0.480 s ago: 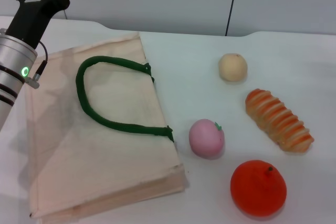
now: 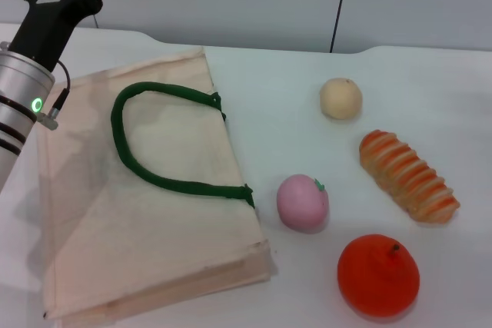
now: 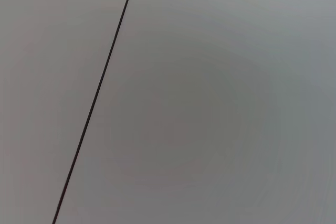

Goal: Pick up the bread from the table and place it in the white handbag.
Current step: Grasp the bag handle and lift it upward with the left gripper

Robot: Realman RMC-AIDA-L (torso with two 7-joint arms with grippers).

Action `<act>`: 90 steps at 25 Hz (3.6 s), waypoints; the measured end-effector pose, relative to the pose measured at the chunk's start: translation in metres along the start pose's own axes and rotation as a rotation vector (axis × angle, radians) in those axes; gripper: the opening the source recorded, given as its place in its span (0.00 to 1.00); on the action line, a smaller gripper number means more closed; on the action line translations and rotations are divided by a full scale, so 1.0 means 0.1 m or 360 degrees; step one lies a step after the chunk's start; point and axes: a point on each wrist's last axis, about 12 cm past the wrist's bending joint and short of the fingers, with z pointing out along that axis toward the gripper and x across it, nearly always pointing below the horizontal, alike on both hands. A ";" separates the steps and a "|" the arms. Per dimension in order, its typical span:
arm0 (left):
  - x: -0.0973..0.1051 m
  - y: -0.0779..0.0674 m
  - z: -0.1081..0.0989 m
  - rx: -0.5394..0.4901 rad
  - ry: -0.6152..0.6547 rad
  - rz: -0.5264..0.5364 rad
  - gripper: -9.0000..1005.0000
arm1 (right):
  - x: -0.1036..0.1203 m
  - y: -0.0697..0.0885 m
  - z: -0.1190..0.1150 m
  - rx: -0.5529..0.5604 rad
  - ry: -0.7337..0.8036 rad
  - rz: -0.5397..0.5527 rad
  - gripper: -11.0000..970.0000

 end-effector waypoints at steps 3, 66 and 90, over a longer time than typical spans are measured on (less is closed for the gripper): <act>0.01 0.03 0.01 0.0001 0.0049 -0.0046 0.80 | 0.01 0.00 0.00 0.0003 0.0006 0.0000 0.91; -0.43 0.45 0.37 0.0226 0.1898 -0.0155 0.71 | 0.03 -0.08 -0.03 0.0048 0.0061 -0.0014 0.91; -0.77 0.46 0.38 0.0491 0.1304 -0.0295 0.14 | 0.05 -0.08 -0.04 0.0053 0.0065 0.0066 0.91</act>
